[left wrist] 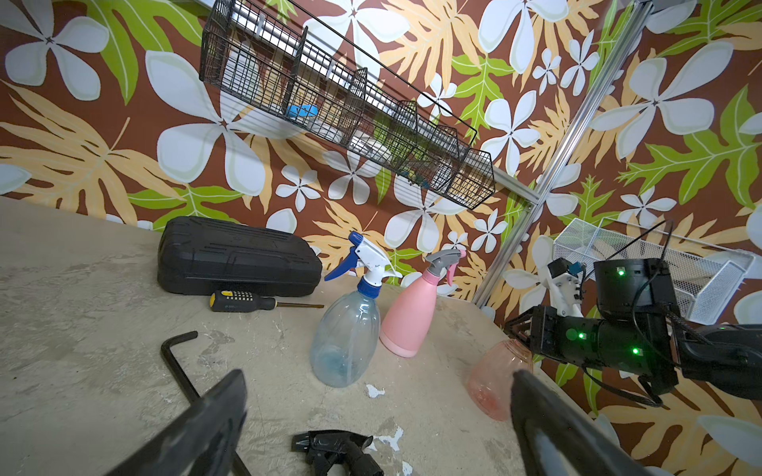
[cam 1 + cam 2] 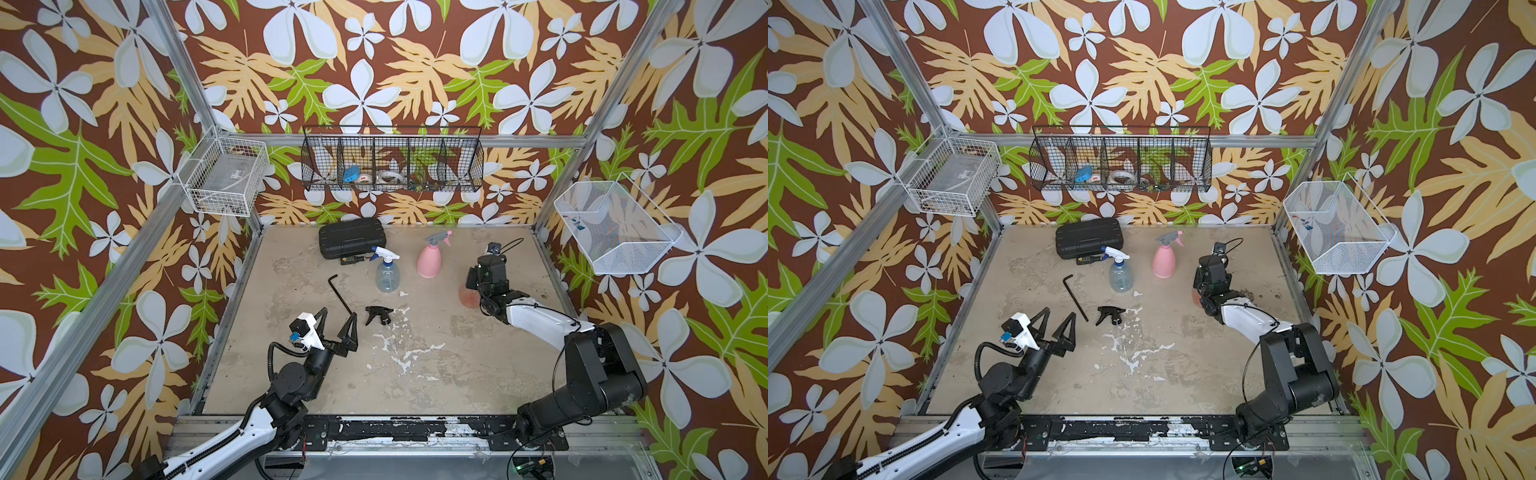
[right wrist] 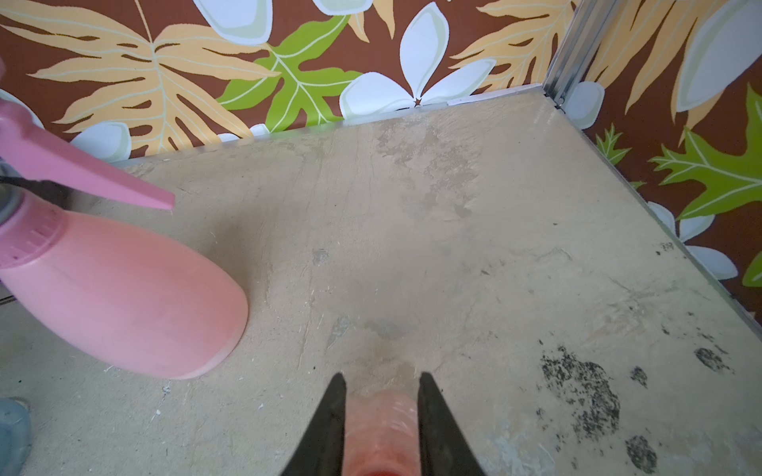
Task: Attach spray nozzles to spray bottles
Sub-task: Pick up the spray bottle from the center of the board.
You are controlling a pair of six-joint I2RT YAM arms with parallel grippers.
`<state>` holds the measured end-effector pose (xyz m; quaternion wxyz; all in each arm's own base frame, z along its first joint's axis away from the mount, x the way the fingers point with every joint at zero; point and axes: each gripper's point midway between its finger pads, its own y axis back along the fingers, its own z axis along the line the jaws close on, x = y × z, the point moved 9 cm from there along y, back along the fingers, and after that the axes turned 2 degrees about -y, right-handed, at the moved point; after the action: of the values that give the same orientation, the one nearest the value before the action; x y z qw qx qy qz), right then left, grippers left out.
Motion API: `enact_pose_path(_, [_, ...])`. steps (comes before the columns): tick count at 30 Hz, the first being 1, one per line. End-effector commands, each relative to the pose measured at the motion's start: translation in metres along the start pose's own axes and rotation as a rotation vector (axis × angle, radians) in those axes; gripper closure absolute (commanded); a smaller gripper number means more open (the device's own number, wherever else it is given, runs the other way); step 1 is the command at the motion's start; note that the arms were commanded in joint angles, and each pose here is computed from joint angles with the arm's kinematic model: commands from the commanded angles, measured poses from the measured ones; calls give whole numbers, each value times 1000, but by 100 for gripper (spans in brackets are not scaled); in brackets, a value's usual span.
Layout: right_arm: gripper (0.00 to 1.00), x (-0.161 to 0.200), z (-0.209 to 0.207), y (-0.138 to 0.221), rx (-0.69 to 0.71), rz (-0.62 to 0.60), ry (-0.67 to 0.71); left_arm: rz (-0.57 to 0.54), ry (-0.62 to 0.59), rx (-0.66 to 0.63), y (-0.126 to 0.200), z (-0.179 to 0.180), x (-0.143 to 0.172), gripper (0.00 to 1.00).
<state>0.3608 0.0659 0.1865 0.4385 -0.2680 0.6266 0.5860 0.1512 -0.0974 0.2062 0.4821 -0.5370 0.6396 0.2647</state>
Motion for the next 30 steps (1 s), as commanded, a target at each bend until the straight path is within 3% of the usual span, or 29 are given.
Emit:
enact_pose_path(1, [83, -2, 0, 5, 13, -18, -13, 112, -49, -76, 20, 30, 49, 0])
enact_pose_path(8, [92, -7, -1, 19, 5, -22, -15, 162, -57, -153, 11, 29, 45, 0])
enact_pose_path(12, [99, -19, 5, 40, -62, -18, -11, 177, -53, -111, 7, 22, 41, 0])
enact_pose_path(15, [100, -34, 13, 57, -166, 14, 7, 157, -6, 35, 5, 7, 35, 2])
enact_pose_path(19, [100, -55, 22, 87, -271, 26, 58, 166, -2, 185, -10, -18, 23, 14])
enact_pose_path(23, [100, -73, 33, 122, -388, 19, 103, 215, -74, 385, -37, -54, 20, 18])
enact_pose_path(26, [100, -78, 45, 146, -456, 9, 153, 215, -192, 562, -54, -78, 24, 18])
enact_pose_path(30, [100, -74, 60, 173, -517, 2, 196, 69, -282, 704, -62, -94, 20, 16])
